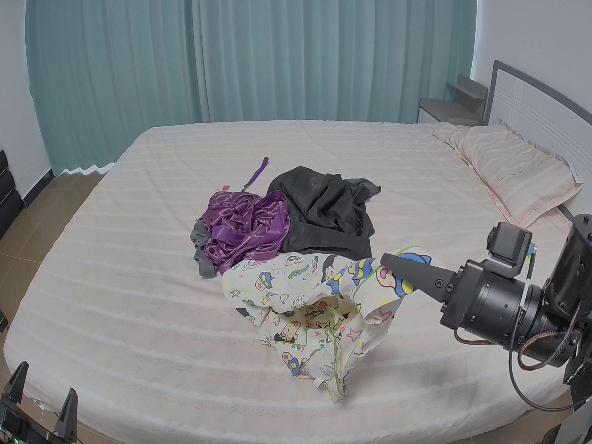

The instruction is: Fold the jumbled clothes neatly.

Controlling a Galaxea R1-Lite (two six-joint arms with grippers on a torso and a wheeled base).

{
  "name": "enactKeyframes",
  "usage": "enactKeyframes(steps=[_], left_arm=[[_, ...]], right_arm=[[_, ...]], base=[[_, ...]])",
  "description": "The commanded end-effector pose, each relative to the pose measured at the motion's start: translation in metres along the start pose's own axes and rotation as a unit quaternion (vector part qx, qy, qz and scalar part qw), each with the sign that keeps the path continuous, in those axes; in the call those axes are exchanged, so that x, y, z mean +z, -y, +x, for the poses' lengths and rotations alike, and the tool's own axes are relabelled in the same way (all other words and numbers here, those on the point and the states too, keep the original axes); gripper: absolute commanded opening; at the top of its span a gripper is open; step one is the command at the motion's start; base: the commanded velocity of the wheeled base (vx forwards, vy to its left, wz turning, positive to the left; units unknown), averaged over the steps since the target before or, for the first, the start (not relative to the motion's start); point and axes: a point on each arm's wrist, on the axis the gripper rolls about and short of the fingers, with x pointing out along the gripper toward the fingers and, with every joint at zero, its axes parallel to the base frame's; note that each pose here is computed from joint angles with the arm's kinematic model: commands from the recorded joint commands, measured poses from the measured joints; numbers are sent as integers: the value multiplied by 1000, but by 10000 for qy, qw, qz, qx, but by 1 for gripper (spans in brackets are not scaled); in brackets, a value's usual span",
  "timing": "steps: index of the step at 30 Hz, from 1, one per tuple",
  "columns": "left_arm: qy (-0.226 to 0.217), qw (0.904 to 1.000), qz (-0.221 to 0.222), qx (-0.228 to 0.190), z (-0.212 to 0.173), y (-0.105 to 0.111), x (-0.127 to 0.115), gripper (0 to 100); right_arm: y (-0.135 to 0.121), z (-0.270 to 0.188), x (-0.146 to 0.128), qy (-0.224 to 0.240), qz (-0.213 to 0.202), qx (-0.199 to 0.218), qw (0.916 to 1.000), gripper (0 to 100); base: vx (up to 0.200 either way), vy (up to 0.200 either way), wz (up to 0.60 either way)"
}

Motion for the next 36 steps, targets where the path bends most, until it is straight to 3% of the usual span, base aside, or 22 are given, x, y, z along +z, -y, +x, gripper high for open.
enactKeyframes(steps=[1,3,4,5,6,7,8,9,11,13,14,16,17,18,21,22,23,26,30,31,33,36], left_arm=[[7,10000,-1,2,0,0,-5,100],[107,9999,-78,0,-1,0,3,100],[368,9988,-326,5,-3,-2,29,100],[796,9929,-878,-42,-2,-5,77,100],[825,9917,-984,-59,0,-5,87,100],[954,9878,-1213,-195,8,-6,111,100],[934,9891,-995,-557,16,-5,122,100],[664,9900,-493,-1147,30,-3,124,100],[-315,9837,0,-1769,66,2,112,100],[-500,9817,54,-1838,73,3,108,100],[-1111,9685,252,-2216,96,8,96,100],[-1648,9487,301,-2680,120,20,88,100],[-1648,9487,301,-2680,120,20,88,100],[-1815,9299,381,-3177,147,40,83,100],[-1848,9201,441,-3426,164,54,76,100],[-1882,9103,512,-3652,178,70,69,100],[-1900,9067,574,-3722,186,81,63,100],[-1996,9049,711,-3690,205,116,43,100],[-1998,9113,424,-3574,213,141,32,100],[-1957,9207,186,-3371,218,157,25,100],[-1888,9292,10,-3176,220,169,18,100],[-1874,9326,-113,-3083,222,180,10,100]], right_arm=[[1,-2,2,31,8,2,10000,0],[1,-1,2,37,8,7,10000,0],[1,-1,2,36,8,-4,10000,0],[2,1,2,19,8,-8,10000,0],[2,2,2,9,8,-7,10000,0],[3,4,1,-29,9,3,10000,0],[4,5,1,-71,10,18,10000,0],[4,7,3,-59,9,77,10000,0],[2,12,17,195,17,165,9997,0],[1,13,20,263,14,190,9995,0],[-8,13,34,548,12,374,9978,0],[-15,11,43,753,6,533,9957,0],[-15,11,43,753,6,533,9957,0],[-20,9,47,802,-22,629,9948,0],[-20,9,46,779,-41,658,9948,0],[-19,10,46,752,-27,667,9949,0],[-19,10,46,751,-29,656,9950,0],[-17,13,44,699,-21,635,9955,0],[-16,14,43,678,-20,637,9957,0],[-17,14,45,691,-25,668,9954,0],[-19,15,49,770,-10,715,9945,0],[-23,17,54,837,-25,778,9934,0]], base=[[0,0,0],[0,0,0],[0,0,0],[0,0,0],[0,0,0],[0,0,0],[0,0,0],[0,0,0],[0,0,0],[0,0,0],[0,0,0],[0,0,0],[0,0,0],[0,0,0],[0,0,0],[0,0,0],[0,0,0],[0,0,0],[0,0,0],[0,0,0],[0,0,0],[0,0,0]])
